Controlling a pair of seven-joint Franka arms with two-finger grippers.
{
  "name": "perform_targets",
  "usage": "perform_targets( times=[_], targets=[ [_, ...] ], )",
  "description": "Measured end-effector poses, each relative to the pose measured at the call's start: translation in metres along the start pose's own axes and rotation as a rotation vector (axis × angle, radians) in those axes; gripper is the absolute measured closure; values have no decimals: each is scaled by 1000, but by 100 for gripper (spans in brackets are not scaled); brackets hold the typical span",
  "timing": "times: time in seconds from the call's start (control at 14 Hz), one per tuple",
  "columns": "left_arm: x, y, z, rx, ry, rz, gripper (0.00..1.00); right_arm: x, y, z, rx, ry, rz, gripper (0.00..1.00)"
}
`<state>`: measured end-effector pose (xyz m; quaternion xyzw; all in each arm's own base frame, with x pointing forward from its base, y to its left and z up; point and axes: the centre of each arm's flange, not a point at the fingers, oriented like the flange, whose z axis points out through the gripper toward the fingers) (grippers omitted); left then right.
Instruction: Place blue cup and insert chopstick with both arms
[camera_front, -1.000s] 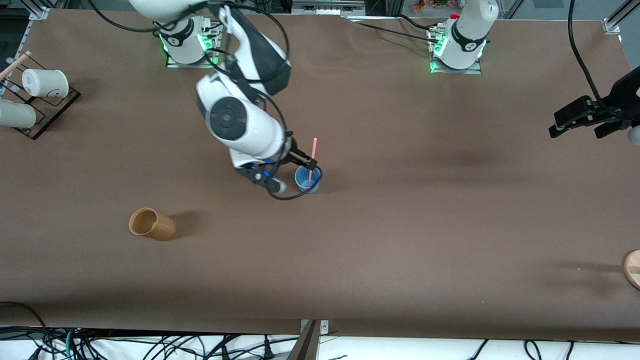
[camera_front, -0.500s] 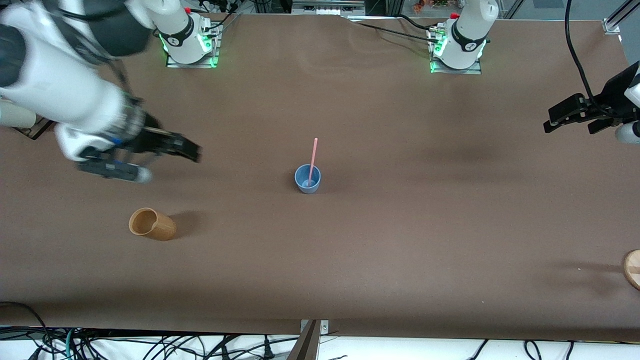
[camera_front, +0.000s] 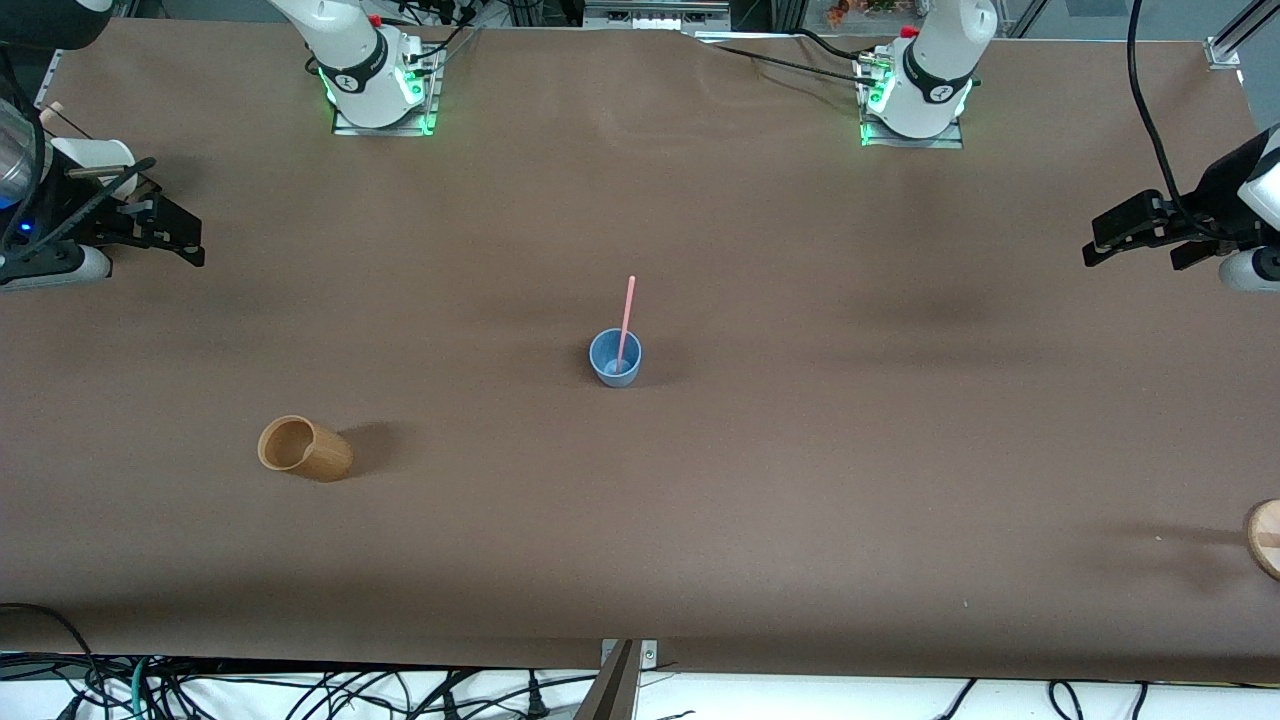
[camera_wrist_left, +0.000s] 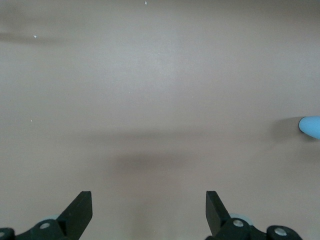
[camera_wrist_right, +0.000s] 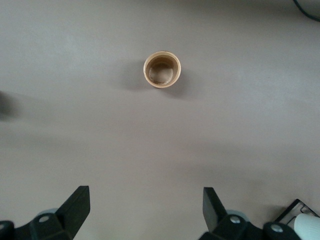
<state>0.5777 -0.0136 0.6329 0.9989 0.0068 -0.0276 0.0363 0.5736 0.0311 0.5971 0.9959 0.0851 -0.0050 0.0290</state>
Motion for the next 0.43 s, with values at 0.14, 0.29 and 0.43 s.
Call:
perform_targets(
  times=[0.14,0.29,0.43],
  targets=[
    [0,0,0,0,-1,0,0,-1,0,2,-3,-13,-2,0],
    [0,0,0,0,-1,0,0,-3,2,3,-2,-26,3,0],
    [0,0,1,0,-1,0,0,-4,3,3,-1,-36,6,0]
  ],
)
